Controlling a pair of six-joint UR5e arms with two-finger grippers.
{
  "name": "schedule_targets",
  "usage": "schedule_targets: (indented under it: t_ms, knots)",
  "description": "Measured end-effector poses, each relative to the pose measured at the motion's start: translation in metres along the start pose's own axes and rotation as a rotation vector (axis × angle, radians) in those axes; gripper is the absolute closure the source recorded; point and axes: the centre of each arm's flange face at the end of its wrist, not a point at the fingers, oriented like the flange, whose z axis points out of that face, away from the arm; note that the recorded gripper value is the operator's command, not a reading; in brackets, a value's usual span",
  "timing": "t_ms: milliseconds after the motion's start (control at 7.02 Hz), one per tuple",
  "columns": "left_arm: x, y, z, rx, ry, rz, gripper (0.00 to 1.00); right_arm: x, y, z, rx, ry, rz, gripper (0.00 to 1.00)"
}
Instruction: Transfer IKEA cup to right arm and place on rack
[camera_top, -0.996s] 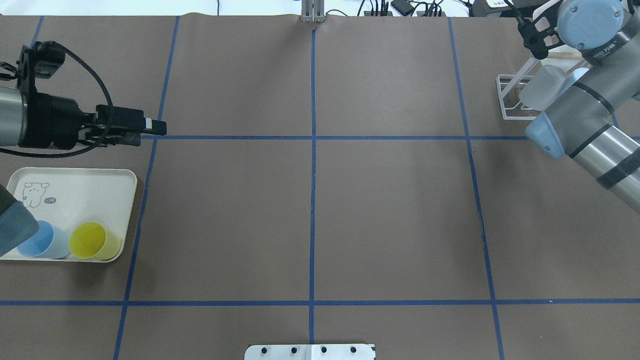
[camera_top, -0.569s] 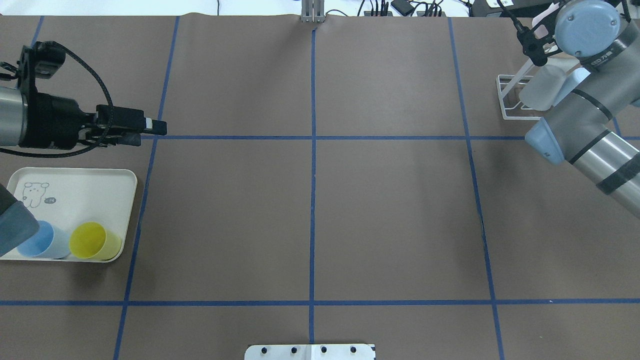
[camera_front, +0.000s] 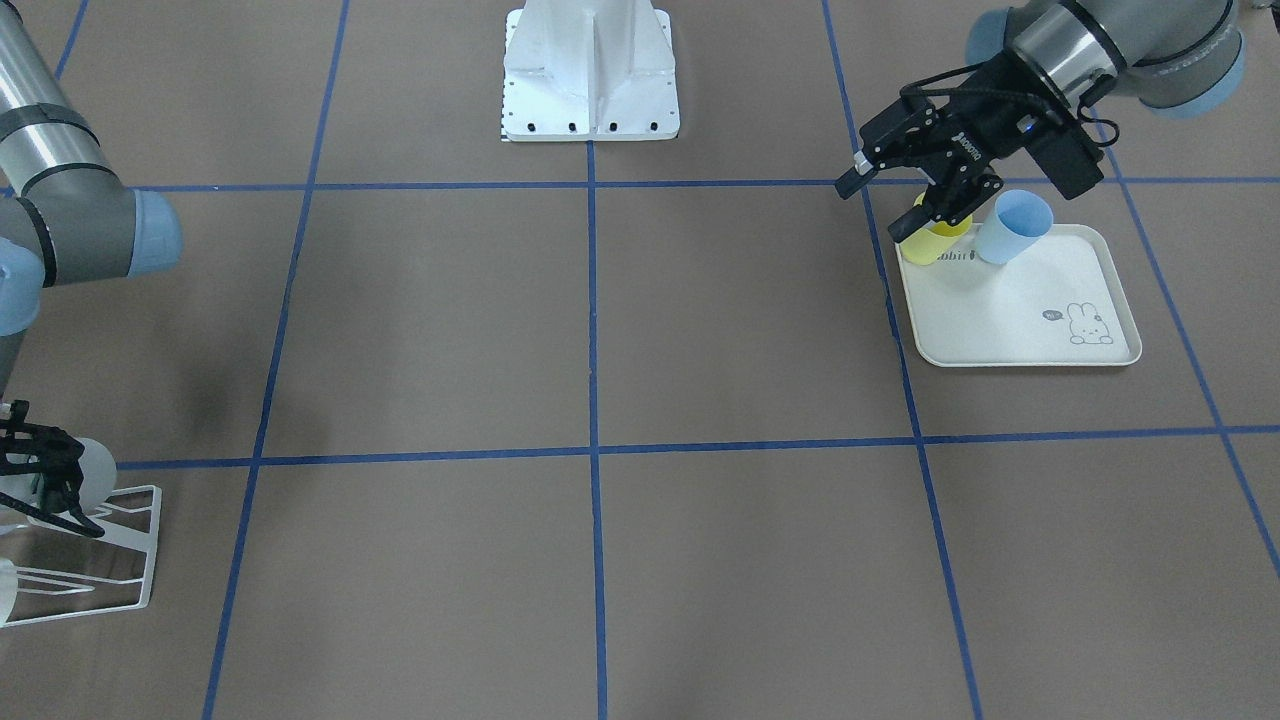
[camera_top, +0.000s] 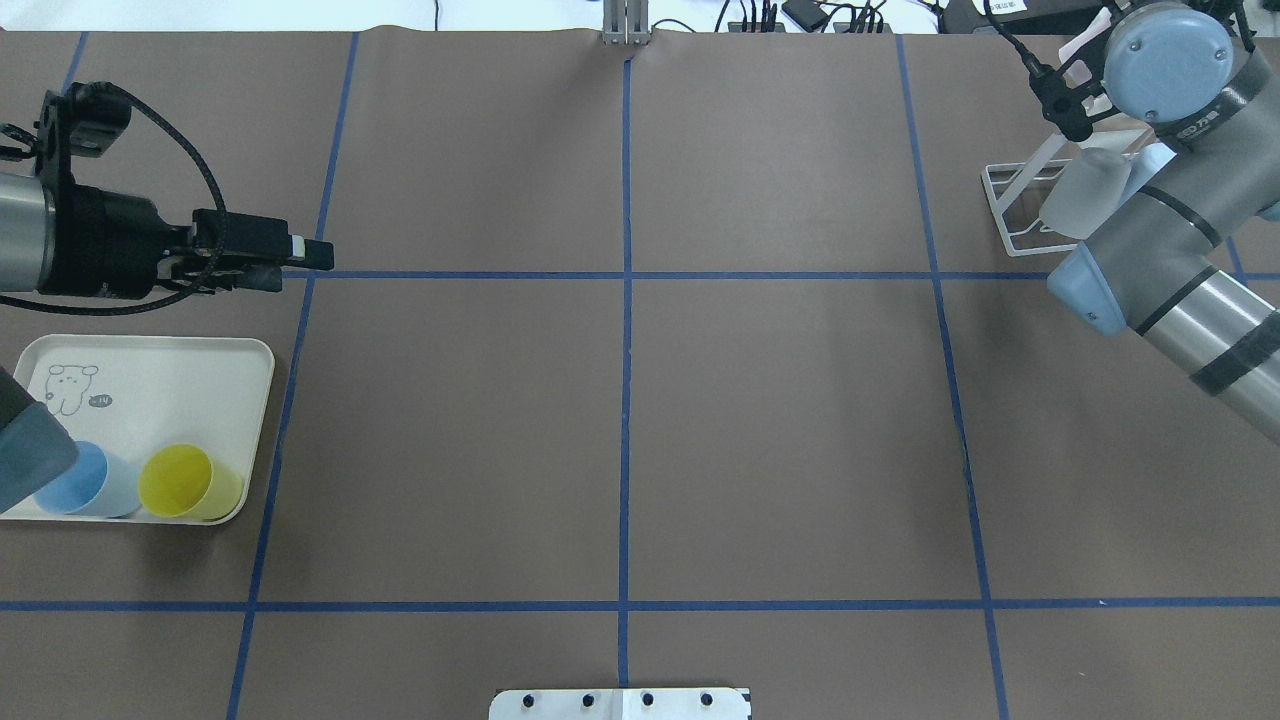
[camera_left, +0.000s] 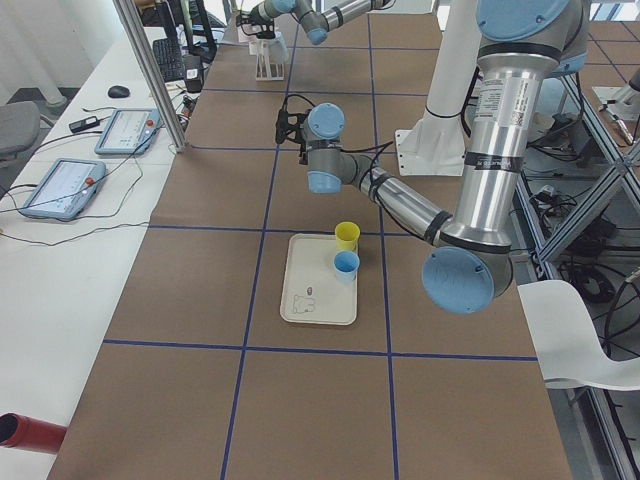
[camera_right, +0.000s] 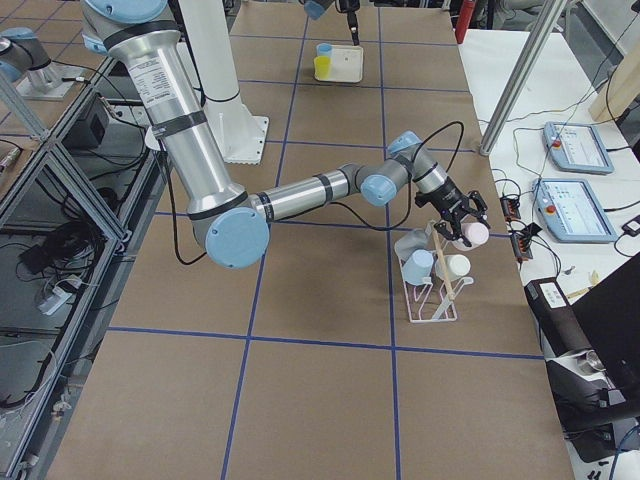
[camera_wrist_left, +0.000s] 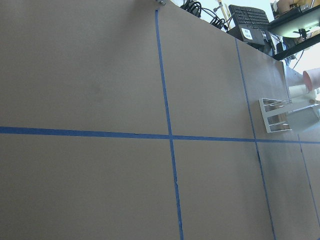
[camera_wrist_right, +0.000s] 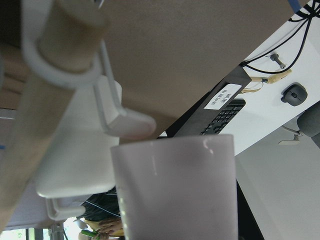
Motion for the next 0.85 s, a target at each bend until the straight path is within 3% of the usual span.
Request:
schedule_targets:
  t_ms: [854]
  knots:
    - [0.0, 0.0, 0.0, 0.0, -0.001, -0.004, 0.0, -0.006, 0.004, -0.012, -0.013, 0.016, -0.046, 1.0]
